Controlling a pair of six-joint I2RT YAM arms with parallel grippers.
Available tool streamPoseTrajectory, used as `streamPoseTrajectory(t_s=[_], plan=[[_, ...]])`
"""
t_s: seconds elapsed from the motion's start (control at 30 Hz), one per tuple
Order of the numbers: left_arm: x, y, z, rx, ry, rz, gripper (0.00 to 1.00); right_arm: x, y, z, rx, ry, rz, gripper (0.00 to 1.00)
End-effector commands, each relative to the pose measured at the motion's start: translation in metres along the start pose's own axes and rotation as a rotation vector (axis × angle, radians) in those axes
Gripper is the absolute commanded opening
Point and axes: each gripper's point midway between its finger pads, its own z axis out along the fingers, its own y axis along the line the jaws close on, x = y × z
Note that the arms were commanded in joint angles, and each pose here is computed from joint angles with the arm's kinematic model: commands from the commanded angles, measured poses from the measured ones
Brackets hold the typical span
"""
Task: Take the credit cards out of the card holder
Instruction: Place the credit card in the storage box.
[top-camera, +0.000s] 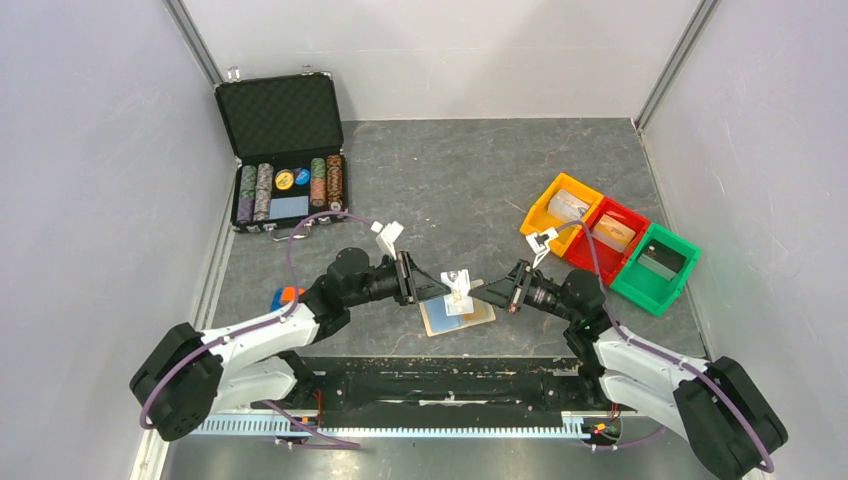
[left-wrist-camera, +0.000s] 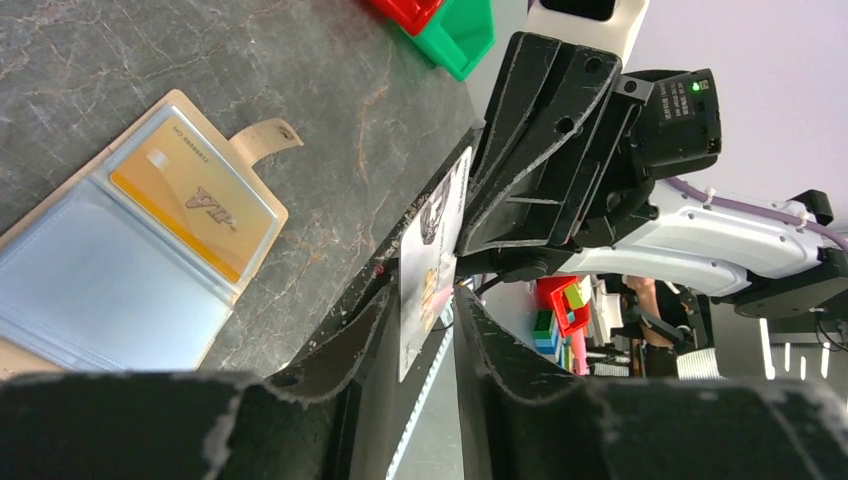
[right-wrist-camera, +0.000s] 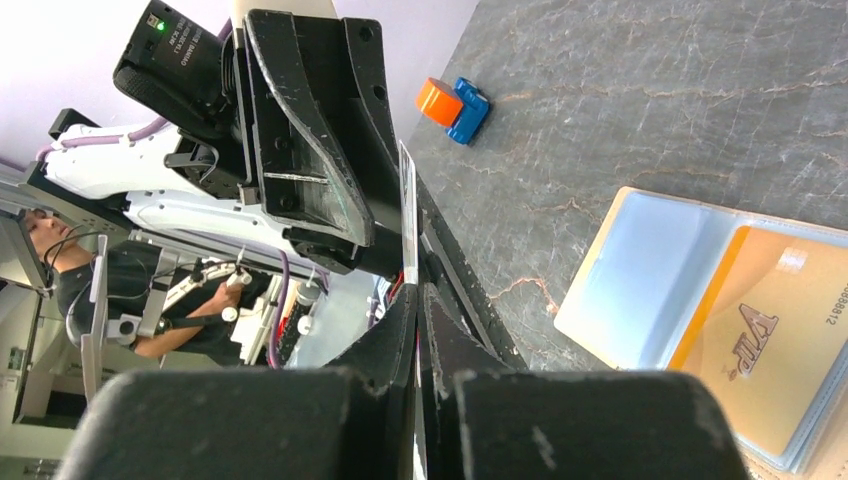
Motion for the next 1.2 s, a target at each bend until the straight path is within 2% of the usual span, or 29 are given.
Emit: streamPoseTrajectory(t_s=[0.0, 0.07, 0.37, 0.47, 0.57, 0.63, 0.8, 1.0, 1.07, 1.17], plan=[[-0.005, -0.021, -0.006, 0.102, -0.037, -0.015, 0.33, -0.002, 0.009, 0.002, -0.044, 0.023, -0.057, 0.00], [-0.004, -0.019, -0.006, 0.097, -0.035, -0.018, 0.36, 0.000, 0.013, 0.000, -0.065, 0.022, -0.049, 0.00], [0.001, 0.000, -0.008, 0.020, -0.036, -0.006, 0.71, -0.003, 0.017, -0.002, -0.084, -0.016, -0.018, 0.00], [0.002, 0.004, -0.006, 0.009, -0.036, -0.012, 0.74, -0.006, 0.025, -0.002, -0.117, -0.027, -0.009, 0.00], [-0.002, -0.004, -0.003, 0.051, -0.043, -0.031, 0.73, -0.010, 0.026, -0.003, -0.124, -0.052, 0.003, 0.00], [-0.002, -0.014, 0.000, 0.098, -0.029, -0.056, 0.69, -0.011, 0.029, -0.004, -0.140, -0.063, 0.018, 0.00], [0.000, -0.022, 0.001, 0.172, -0.030, -0.101, 0.50, -0.008, 0.029, -0.005, -0.147, -0.062, 0.036, 0.00], [0.006, -0.019, 0.001, 0.189, -0.008, -0.100, 0.17, 0.003, 0.026, -0.010, -0.158, -0.035, 0.016, 0.00], [0.009, -0.018, 0.001, 0.191, 0.002, -0.101, 0.03, 0.007, 0.026, -0.011, -0.164, -0.016, 0.006, 0.04], [0.013, -0.015, -0.001, 0.178, 0.016, -0.092, 0.02, 0.011, 0.028, -0.011, -0.179, 0.016, -0.017, 0.10]])
